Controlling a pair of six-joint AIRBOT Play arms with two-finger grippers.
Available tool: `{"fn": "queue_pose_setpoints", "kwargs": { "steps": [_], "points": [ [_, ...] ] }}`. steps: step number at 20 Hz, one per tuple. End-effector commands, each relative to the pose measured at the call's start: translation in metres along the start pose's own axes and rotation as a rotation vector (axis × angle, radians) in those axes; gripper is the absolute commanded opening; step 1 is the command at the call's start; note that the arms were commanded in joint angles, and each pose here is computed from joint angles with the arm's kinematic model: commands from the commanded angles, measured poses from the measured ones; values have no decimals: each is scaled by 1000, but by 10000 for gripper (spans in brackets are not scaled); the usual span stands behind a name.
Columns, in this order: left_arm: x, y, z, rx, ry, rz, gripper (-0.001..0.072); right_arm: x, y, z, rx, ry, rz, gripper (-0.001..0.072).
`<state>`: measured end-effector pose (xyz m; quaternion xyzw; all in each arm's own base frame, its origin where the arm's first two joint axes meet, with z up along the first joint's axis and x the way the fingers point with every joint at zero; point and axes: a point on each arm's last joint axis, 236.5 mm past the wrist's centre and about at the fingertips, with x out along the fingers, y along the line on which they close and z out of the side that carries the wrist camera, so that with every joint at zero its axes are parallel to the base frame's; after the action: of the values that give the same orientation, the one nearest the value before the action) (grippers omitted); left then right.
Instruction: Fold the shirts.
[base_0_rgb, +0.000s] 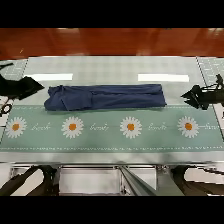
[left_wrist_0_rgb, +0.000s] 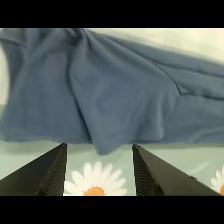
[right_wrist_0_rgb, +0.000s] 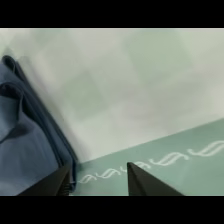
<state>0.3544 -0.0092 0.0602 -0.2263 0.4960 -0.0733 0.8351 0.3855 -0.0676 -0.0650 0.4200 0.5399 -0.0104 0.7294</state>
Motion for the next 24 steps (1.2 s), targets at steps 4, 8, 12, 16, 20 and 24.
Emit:
{"fn": "queue_pose_setpoints", "kwargs": {
  "steps": [4, 8, 12, 16, 20, 24],
  "points": [
    [16, -37, -37, 90, -4, -55, 503, 51, 20, -19, 34, 91, 139, 419],
    [20, -47, -30, 68, -32, -91, 503, 78, 47, -37, -20, 186, 169, 419],
    [21, -47, -30, 63, -30, -93, 503, 101, 83, -44, -68, 226, 212, 418],
    [21, -47, -30, 63, -29, -93, 503, 114, 114, -47, -136, 231, 228, 137],
    [21, -47, -31, 64, -26, -95, 70, 97, 131, -45, -201, 232, 254, 24],
    [35, -64, -32, 109, -22, -113, 20, 49, 124, -45, -354, 188, 110, 24]
  ]
}}
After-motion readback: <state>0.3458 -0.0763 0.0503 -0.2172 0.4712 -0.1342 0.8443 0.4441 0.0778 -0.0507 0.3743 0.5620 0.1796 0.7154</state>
